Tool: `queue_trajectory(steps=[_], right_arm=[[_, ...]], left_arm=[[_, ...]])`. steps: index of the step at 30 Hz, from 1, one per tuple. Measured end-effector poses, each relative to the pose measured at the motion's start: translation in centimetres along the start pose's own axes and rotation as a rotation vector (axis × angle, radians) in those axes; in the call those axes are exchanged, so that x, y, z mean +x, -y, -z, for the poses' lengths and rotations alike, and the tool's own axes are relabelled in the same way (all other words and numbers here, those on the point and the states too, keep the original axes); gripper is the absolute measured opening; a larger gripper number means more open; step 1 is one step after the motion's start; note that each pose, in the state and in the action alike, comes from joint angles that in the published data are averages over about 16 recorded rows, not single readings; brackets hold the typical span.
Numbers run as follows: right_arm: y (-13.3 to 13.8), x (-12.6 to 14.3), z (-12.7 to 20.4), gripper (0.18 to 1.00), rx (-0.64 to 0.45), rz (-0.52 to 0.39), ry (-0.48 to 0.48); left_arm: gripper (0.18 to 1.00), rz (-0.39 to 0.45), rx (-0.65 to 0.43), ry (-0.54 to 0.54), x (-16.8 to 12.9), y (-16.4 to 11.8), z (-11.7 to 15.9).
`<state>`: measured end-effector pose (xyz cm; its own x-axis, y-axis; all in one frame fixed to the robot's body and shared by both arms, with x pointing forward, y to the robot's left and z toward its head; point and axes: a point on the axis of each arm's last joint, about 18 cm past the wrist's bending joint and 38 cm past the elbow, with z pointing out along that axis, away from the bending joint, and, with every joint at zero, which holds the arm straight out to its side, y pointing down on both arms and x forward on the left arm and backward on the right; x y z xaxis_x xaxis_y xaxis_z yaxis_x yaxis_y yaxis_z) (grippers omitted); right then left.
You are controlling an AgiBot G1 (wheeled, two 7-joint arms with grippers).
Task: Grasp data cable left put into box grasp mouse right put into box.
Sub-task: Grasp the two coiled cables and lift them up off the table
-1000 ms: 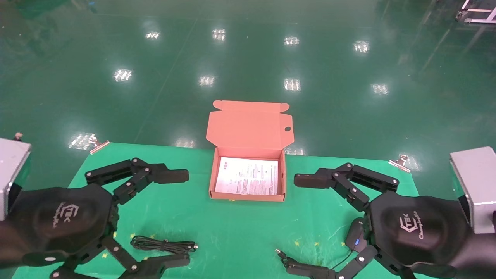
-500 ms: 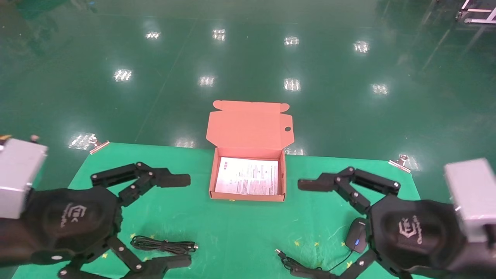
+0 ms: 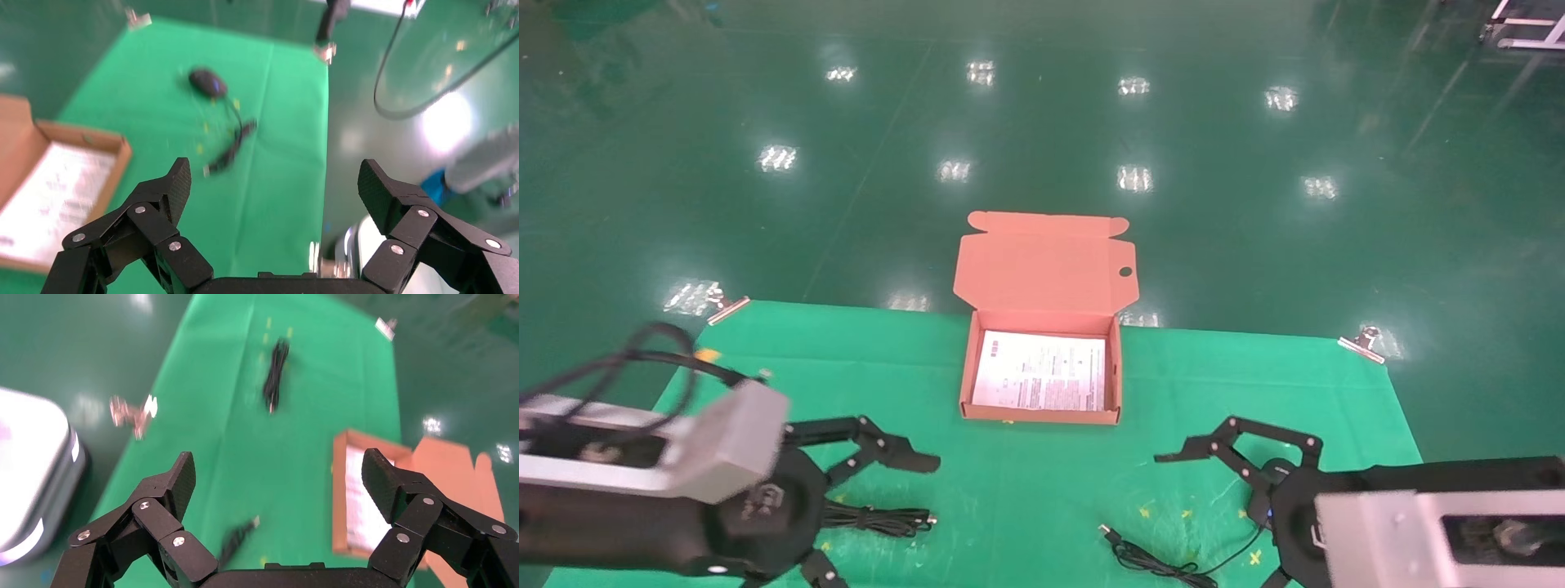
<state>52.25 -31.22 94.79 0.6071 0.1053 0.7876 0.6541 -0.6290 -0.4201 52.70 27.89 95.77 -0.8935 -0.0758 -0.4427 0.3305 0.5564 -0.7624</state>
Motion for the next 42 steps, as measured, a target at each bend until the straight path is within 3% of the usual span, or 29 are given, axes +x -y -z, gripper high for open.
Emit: queue_trajectory(steps=[12, 23, 32, 42], right_arm=[[-5.4, -1.0, -3.2, 1.001, -0.270, 0.189, 0.097], [-9.1, -1.9, -5.8, 1.001, -0.436, 0.265, 0.139], [-10.8, -2.6, -8.3, 1.001, -0.508, 0.229, 0.142], [-11.6, -2.8, -11.5, 1.001, -0.532, 0.066, 0.120]], left_arm=[[1.001, -0.045, -0.330, -0.037, -2.4, -3.3, -3.2], [1.001, -0.130, -0.602, 0.001, -4.9, -6.5, -5.8], [1.001, -0.158, -0.721, 0.079, -6.8, -8.5, -7.7], [1.001, -0.107, -0.754, 0.128, -8.5, -11.1, -9.4]])
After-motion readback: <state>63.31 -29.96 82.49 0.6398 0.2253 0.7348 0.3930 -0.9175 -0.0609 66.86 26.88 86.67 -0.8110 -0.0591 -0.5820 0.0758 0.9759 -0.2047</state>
